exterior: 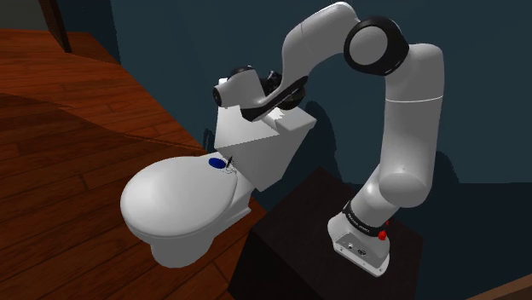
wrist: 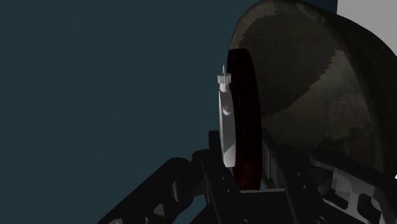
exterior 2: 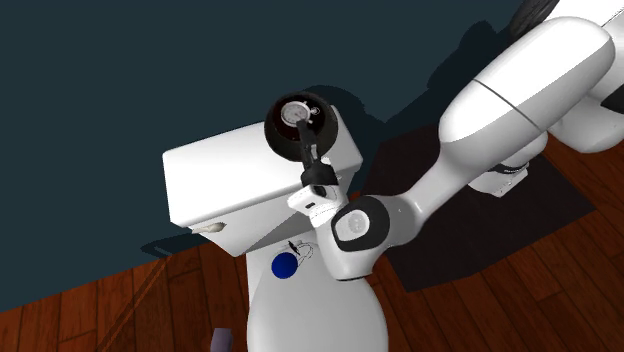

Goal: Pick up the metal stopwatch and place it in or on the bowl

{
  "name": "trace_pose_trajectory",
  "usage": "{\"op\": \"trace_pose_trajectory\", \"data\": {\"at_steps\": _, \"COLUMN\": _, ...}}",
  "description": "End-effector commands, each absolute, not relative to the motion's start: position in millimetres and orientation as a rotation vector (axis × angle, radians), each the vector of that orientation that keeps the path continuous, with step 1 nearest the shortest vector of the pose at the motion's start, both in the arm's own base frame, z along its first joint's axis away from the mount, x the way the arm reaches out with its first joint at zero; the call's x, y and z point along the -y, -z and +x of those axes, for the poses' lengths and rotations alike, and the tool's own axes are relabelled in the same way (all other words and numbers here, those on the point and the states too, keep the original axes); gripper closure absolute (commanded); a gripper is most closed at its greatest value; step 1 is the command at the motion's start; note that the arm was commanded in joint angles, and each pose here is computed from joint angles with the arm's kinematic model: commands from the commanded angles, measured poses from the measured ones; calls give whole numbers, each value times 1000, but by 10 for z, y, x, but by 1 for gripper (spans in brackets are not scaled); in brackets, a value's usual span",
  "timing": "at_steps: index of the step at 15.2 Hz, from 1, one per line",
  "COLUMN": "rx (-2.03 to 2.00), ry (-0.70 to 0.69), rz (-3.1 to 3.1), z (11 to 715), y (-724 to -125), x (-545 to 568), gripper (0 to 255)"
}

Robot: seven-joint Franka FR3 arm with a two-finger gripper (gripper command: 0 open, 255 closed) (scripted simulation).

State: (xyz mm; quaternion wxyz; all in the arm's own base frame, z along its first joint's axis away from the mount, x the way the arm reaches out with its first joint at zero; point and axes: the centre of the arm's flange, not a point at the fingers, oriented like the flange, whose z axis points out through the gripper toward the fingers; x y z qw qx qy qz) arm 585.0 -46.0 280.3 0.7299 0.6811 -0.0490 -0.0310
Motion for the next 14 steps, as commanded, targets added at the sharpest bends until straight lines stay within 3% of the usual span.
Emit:
{"op": "trace_pose_trajectory", "data": {"at_steps": 1, "rx": 125, "ry": 124, "rz": 1519, "z": 5770, "y": -2638, "x": 547, "gripper": 255}}
{"op": "trace_pose_trajectory", "data": {"at_steps": 5, "rx": 125, "ry": 124, "rz": 1519, "z": 5770, "y": -2638, "x": 547, "gripper": 255}}
{"op": "trace_pose_trajectory", "data": {"at_steps": 6, "rx": 125, "ry": 124, "rz": 1520, "z": 5769, "y": -2655, "x": 555, "gripper": 0}}
{"op": "trace_pose_trajectory", "data": {"at_steps": 14, "rx": 125, "ry": 124, "rz": 1519, "z": 5833, "y": -2620, "x": 156, "gripper": 0}}
